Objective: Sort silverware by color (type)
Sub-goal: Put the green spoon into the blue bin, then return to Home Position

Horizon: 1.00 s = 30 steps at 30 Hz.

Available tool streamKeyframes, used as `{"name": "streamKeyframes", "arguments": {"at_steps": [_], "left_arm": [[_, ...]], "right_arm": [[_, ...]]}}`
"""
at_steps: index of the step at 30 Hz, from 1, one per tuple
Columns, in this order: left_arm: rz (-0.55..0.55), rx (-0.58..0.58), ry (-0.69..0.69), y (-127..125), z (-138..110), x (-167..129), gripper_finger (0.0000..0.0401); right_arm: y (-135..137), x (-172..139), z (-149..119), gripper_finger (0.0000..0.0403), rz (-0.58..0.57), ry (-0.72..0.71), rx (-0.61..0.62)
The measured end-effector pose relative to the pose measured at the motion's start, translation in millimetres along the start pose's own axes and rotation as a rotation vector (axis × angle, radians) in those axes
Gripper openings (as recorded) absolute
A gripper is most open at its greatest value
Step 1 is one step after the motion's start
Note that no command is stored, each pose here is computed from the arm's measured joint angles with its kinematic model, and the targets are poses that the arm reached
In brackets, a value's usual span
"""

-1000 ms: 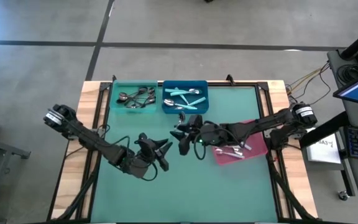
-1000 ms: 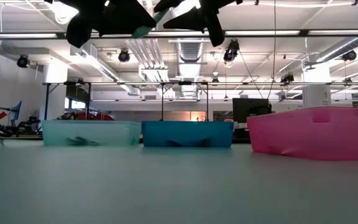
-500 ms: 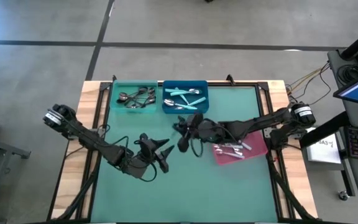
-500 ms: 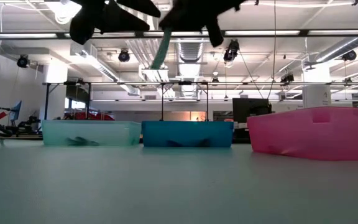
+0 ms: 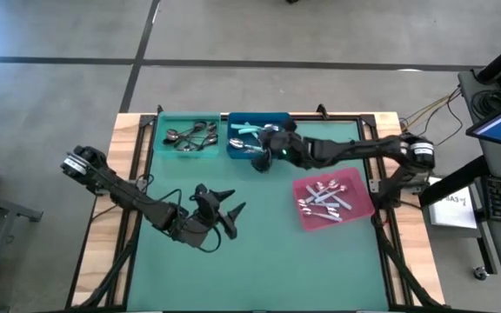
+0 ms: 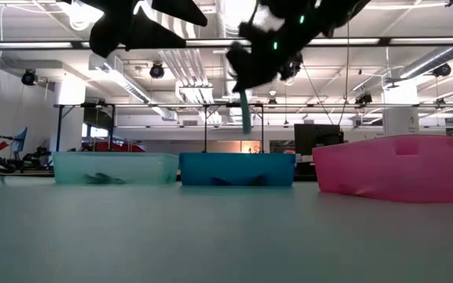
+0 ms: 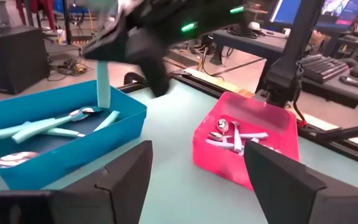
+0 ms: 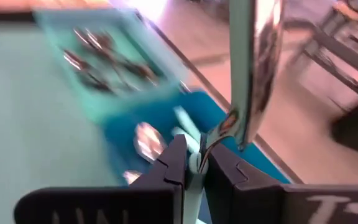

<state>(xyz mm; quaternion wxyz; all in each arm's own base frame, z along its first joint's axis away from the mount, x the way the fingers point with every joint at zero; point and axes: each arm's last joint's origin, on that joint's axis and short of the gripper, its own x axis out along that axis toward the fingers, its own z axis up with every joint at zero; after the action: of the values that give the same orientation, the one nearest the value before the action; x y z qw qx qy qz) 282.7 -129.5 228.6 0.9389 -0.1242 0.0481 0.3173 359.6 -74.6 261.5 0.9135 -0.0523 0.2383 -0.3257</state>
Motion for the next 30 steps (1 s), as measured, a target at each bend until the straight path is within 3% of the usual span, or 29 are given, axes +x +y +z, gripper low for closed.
{"name": "streamKeyframes", "arguments": {"at_steps": [5, 11, 15, 19, 21, 26, 30], "left_arm": [[0.021, 0.035, -0.007, 2, 1, 3, 0.0239], [0.050, 0.041, -0.020, 4, 1, 4, 0.0240], [0.066, 0.046, -0.024, 5, 1, 4, 0.0239], [0.065, 0.048, -0.023, 9, 9, 0, 0.0230], [0.071, 0.072, -0.012, 15, 17, -4, 0.0224], [0.087, 0.137, 0.013, 38, 44, -22, 0.0210], [0.101, 0.220, 0.049, 66, 63, -39, 0.0206]], "right_arm": [[-17, 32, -22, 0.0031, -0.074, 0.106, -0.035], [-28, 58, -44, 0.0112, -0.115, 0.196, -0.065], [-31, 52, -42, 0.0154, -0.128, 0.238, -0.067], [-37, 22, -22, 0.0172, -0.108, 0.305, -0.021], [-38, 1, -10, 0.0173, -0.032, 0.294, 0.031], [-34, -45, 8, 0.0166, 0.303, 0.221, 0.116], [-27, -79, 11, 0.0156, 0.373, 0.159, 0.114]]}}
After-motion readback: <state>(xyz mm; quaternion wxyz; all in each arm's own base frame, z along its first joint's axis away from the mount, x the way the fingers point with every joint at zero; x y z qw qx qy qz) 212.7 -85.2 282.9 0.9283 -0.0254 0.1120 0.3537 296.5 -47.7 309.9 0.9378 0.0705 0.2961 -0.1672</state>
